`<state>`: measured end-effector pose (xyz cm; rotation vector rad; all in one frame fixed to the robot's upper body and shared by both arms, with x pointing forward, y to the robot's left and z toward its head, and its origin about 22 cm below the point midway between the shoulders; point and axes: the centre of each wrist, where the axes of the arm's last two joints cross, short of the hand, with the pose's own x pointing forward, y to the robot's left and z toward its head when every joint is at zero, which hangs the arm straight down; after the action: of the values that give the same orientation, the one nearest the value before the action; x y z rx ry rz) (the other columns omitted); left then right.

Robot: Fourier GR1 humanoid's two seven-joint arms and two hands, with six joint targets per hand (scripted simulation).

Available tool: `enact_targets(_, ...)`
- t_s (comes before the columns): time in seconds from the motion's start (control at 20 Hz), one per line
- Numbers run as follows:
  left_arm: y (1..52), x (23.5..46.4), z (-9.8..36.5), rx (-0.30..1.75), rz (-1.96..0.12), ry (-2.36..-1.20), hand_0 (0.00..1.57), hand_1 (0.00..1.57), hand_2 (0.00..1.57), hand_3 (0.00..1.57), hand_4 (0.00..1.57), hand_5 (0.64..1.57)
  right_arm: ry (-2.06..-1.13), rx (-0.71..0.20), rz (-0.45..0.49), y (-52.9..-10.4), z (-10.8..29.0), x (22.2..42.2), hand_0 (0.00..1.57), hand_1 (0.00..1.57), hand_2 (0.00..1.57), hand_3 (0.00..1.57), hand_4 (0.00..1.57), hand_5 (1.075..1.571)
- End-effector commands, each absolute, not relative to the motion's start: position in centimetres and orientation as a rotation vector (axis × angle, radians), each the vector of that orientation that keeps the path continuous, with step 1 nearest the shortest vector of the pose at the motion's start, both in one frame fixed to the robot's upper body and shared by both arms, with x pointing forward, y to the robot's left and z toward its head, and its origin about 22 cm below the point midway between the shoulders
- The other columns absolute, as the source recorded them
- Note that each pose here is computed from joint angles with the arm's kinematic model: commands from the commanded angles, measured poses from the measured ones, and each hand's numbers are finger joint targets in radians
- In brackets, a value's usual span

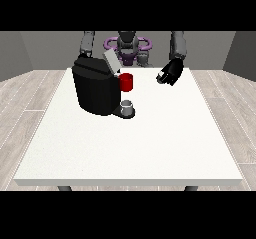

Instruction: Insert the coffee pod into the coffee machine and close the lid

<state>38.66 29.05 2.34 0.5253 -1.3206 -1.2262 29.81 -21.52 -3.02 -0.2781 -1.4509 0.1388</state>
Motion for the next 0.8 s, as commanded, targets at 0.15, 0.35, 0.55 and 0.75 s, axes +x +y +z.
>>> enact_targets(0.15, 24.8, 40.6, 6.1, 0.435, -1.304, -1.325, 1.42, 1.42, 1.40, 1.33, 0.53, 1.571, -1.381, -0.268, 0.132, -23.5, -3.7, 30.1, 0.00, 0.00, 0.00, 0.00, 0.00, 1.571)
enact_targets(0.35, 24.1, 42.0, 9.1, 0.442, -1.278, -1.334, 1.42, 1.42, 1.40, 1.34, 0.56, 1.571, -1.431, -0.244, 0.165, -20.8, -3.5, 29.9, 0.00, 0.00, 0.00, 0.00, 0.00, 1.571)
enact_targets(0.55, 24.3, 42.6, 11.3, 0.444, -1.288, -1.334, 1.40, 1.40, 1.40, 1.34, 0.60, 1.571, -1.448, -0.212, 0.114, -20.9, -4.0, 29.0, 0.00, 0.00, 0.00, 0.00, 0.00, 1.571)
enact_targets(0.75, 22.2, 44.3, 16.5, 0.425, -1.202, -1.449, 1.38, 1.38, 1.40, 1.38, 0.52, 1.571, -1.531, -0.220, 0.114, -20.3, -1.1, 31.6, 0.00, 0.00, 0.00, 0.00, 0.00, 1.571)
